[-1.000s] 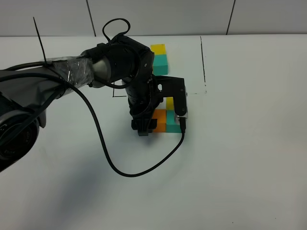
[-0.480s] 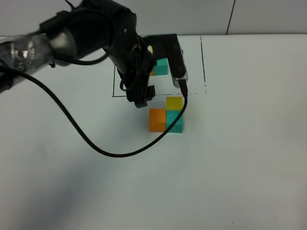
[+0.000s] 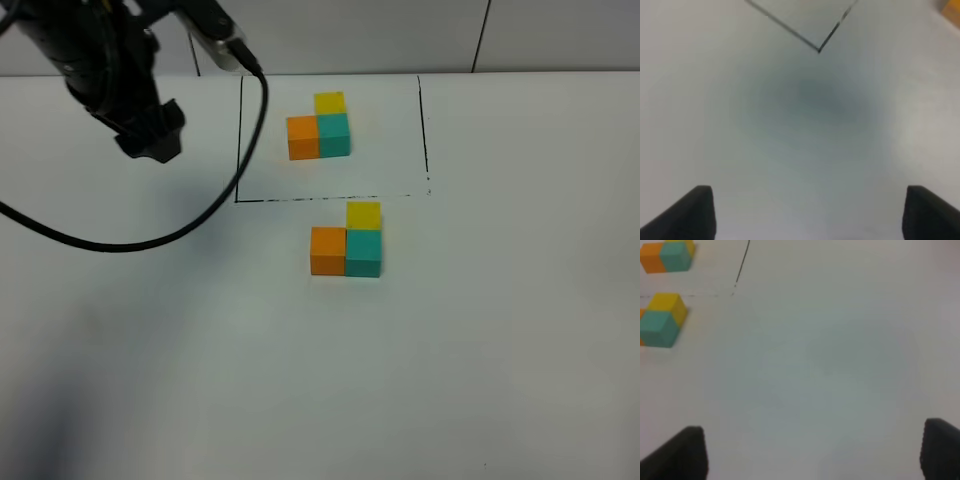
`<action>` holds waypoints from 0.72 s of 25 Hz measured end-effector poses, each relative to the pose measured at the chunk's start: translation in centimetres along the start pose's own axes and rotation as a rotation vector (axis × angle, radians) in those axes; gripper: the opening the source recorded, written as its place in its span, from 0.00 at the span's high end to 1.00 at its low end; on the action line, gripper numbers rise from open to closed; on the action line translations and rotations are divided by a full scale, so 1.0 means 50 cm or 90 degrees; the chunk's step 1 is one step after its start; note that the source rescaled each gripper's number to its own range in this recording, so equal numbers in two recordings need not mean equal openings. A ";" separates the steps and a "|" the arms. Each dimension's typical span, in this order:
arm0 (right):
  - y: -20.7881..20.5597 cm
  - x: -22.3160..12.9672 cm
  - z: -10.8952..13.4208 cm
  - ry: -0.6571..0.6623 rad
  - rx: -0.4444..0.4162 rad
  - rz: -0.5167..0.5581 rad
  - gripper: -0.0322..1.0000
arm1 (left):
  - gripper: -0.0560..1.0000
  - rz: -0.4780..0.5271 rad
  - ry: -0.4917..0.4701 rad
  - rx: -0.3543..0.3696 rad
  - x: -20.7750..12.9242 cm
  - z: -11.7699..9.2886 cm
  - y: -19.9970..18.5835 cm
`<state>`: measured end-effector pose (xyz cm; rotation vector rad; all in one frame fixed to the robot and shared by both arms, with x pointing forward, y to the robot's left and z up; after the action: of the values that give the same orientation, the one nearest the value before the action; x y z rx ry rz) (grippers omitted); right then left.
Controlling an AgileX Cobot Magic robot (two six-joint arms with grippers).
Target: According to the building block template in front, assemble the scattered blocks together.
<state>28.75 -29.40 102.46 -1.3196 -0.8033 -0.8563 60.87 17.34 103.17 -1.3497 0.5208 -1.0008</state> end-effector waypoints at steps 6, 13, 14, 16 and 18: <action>0.000 0.000 0.000 0.000 0.000 0.000 0.26 | 0.25 -0.009 -0.163 0.039 -0.144 0.045 -0.053; 0.000 0.000 0.000 0.000 0.000 0.000 0.26 | 0.25 -0.074 -0.345 0.150 -0.301 0.016 -0.133; 0.000 0.000 0.000 0.000 0.000 -0.001 0.26 | 0.25 -0.083 -0.349 0.161 -0.313 -0.001 -0.146; 0.000 0.000 0.000 0.000 0.000 -0.001 0.26 | 0.25 -0.114 -0.361 0.187 -0.334 -0.039 -0.182; 0.000 0.000 0.000 0.000 0.000 -0.001 0.26 | 0.25 -0.137 -0.397 0.198 -0.356 -0.078 -0.207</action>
<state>28.76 -29.40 102.47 -1.3192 -0.8040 -0.8569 45.62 30.81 108.19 -1.3608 -0.2435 -0.7350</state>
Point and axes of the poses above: a point on each arm's last joint axis where the gripper is mounted, y pointing out along that axis toward the gripper, z along the wrist's bending axis when the last joint is at zero, x = y × z, the point moved 6 cm from there along y, pointing out along that axis toward the gripper, and after that the axes turned 6 degrees about y, right-handed, at the moved point
